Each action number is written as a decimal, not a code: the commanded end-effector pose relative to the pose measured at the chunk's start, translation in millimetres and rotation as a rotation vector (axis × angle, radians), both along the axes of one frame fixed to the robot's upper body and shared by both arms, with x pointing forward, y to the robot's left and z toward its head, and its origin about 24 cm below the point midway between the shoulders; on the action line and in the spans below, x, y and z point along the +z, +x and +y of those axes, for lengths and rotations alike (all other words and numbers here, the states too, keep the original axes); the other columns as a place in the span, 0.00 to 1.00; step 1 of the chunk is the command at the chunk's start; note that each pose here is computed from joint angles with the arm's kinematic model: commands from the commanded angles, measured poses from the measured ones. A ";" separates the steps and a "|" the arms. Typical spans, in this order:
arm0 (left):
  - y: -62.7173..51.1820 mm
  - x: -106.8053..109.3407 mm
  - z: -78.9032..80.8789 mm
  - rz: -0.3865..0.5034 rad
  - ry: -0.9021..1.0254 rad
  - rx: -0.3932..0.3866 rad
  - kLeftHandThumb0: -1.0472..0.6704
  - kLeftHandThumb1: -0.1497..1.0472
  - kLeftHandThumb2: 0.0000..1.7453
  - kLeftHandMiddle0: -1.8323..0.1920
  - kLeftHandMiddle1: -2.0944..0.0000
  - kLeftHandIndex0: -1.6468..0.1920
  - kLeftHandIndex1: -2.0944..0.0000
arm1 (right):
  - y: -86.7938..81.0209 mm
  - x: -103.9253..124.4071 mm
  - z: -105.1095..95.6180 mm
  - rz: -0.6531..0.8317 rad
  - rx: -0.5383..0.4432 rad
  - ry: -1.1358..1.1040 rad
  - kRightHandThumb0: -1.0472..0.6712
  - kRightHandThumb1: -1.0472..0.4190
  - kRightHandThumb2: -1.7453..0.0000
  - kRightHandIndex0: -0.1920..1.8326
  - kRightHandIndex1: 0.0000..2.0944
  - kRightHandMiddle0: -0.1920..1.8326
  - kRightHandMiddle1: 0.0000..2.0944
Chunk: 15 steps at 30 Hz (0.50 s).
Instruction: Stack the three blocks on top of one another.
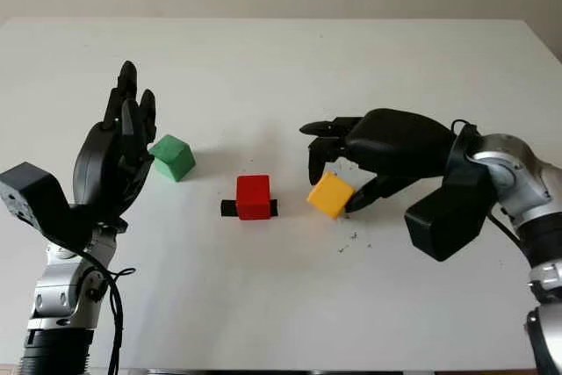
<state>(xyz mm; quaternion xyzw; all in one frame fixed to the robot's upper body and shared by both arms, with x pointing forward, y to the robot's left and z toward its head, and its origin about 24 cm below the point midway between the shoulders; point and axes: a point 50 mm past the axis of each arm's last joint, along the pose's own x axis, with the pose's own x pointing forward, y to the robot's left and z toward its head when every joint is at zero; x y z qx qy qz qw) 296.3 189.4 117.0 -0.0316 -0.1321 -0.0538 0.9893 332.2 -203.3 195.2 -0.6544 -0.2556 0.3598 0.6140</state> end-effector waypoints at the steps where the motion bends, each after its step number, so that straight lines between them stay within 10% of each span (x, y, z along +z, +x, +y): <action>1: -1.1 2.8 -0.4 -0.014 0.006 0.000 0.17 1.00 0.40 1.00 1.00 1.00 1.00 | 6.1 16.3 5.5 -0.035 0.000 0.053 0.37 0.03 0.97 0.20 0.03 0.23 0.65; 15: -1.2 1.9 -1.2 -0.015 -0.001 0.002 0.18 1.00 0.41 1.00 1.00 1.00 1.00 | 24.2 32.7 33.2 0.135 0.031 0.317 0.36 0.03 0.97 0.21 0.03 0.25 0.68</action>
